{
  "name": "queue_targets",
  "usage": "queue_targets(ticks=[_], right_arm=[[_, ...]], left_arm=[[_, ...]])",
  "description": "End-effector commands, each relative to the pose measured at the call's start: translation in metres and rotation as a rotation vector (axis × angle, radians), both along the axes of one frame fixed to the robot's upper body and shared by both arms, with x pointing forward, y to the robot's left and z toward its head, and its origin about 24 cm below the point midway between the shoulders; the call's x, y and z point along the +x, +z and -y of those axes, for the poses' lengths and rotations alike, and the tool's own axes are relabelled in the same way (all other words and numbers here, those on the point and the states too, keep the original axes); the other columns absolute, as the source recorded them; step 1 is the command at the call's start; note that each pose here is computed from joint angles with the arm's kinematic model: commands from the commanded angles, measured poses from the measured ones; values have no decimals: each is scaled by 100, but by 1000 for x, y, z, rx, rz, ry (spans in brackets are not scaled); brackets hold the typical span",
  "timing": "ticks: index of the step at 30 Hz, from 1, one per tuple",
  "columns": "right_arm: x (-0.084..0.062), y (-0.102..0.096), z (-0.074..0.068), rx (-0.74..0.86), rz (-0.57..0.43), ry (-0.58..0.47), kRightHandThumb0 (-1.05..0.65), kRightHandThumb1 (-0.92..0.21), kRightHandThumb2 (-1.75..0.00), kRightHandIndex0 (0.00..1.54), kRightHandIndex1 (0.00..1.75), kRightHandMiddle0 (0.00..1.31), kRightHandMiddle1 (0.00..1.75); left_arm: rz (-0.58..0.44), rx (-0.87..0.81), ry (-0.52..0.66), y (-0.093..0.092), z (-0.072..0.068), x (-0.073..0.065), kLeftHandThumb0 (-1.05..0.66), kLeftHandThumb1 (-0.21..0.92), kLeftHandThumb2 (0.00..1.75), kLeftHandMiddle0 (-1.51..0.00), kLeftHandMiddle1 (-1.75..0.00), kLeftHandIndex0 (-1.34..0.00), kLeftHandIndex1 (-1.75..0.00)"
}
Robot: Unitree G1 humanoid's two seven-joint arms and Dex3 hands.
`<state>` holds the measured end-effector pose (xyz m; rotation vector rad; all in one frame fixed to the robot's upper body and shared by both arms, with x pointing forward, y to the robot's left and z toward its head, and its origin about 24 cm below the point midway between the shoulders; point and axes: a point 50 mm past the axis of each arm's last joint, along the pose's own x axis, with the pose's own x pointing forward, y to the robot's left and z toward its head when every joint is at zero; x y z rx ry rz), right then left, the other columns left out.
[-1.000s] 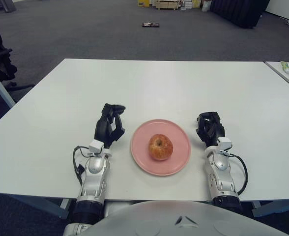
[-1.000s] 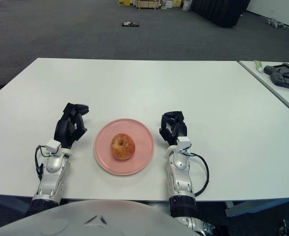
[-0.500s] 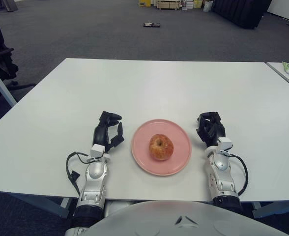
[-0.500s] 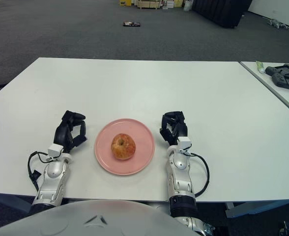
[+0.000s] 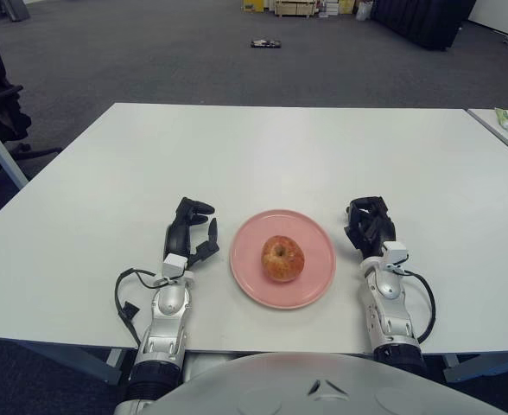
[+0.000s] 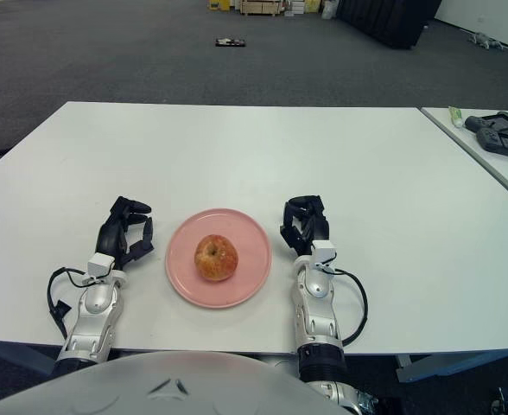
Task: Put the apple into the plate.
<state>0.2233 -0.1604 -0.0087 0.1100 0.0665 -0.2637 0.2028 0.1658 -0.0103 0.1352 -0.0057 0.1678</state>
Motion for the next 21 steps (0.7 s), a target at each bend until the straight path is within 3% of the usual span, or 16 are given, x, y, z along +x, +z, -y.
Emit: queue_targets(ticks=[1,21], right_arm=[[2,-1,-1,-1,-12,4,-36,-83,-66,52,125,24,175],[1,-1,-1,-3,-8,18,-36,-80,-70,54,126,26,175]], left_arm=[[-41,20,10,-7,-2,-1,-41,56,102,-74,-175,-42,-175],[-63,6,38,-12,-3,-1,-40,60,96,-67,-175,-39,-175]])
